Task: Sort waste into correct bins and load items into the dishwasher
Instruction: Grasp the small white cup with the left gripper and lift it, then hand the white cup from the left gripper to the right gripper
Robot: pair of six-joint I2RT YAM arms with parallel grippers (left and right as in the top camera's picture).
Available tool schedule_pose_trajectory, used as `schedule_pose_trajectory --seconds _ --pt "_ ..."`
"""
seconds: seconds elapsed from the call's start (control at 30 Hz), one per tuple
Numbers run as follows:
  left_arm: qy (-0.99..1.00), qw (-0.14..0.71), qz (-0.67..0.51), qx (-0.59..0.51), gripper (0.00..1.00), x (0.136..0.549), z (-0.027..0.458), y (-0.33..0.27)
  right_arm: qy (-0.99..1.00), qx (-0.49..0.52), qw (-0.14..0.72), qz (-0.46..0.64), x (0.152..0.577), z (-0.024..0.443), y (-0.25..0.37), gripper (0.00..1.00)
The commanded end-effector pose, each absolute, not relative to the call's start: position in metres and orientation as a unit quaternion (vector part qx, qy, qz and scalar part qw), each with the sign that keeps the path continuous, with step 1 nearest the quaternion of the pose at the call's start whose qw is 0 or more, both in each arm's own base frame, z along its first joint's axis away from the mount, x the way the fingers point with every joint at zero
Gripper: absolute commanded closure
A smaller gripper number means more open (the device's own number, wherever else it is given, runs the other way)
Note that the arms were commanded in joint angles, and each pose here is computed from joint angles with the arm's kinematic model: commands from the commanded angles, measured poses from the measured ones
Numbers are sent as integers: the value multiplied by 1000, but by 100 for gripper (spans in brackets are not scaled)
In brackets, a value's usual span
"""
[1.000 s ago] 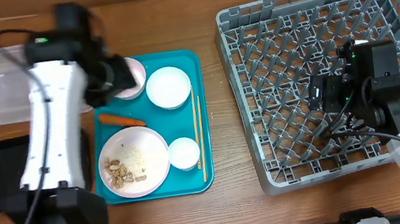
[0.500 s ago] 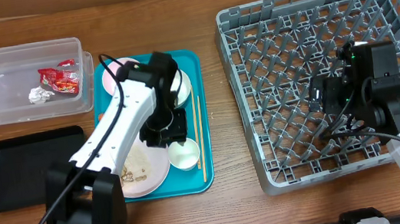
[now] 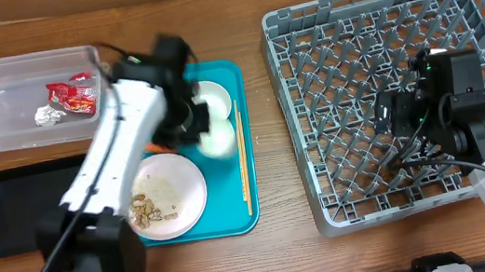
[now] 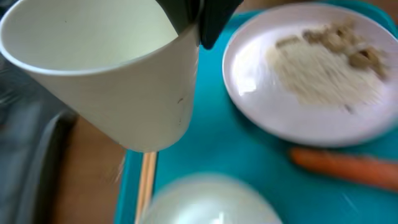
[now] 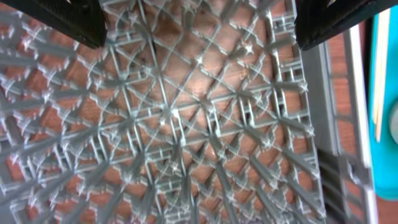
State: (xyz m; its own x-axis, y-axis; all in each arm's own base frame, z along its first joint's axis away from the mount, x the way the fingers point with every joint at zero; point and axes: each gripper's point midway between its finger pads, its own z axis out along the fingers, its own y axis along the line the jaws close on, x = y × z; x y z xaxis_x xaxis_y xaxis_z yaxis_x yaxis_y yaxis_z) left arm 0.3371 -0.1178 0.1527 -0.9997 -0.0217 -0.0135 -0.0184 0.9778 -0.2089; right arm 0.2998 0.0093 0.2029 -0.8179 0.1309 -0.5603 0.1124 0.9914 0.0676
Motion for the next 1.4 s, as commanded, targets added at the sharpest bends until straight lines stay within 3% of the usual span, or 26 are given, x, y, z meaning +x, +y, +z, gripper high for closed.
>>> schedule_pose_trajectory --seconds 0.0,0.07,0.13,0.23,0.37,1.0,1.1,1.3,1.37 --pt "948 103 -300 25 96 379 228 -137 931 75 357 34 325 229 12 0" --pt "871 138 -466 65 96 389 278 -162 912 26 394 114 344 246 43 0" --pt "808 149 -560 101 96 390 308 -175 868 -104 415 253 351 268 102 0" --pt "766 118 -621 117 96 382 319 -192 755 -247 397 459 336 298 167 0" --pt "761 82 -634 110 96 377 314 -207 641 -349 373 573 314 319 186 0" --pt "782 11 -606 144 96 339 300 -272 621 -375 405 557 321 326 187 1" --pt "791 10 -595 144 96 338 295 -276 617 -379 410 554 321 328 187 12" --pt "791 19 -594 146 95 342 296 -277 618 -378 409 555 321 328 187 46" --pt "789 27 -595 152 91 344 298 -278 618 -378 409 555 321 328 187 48"
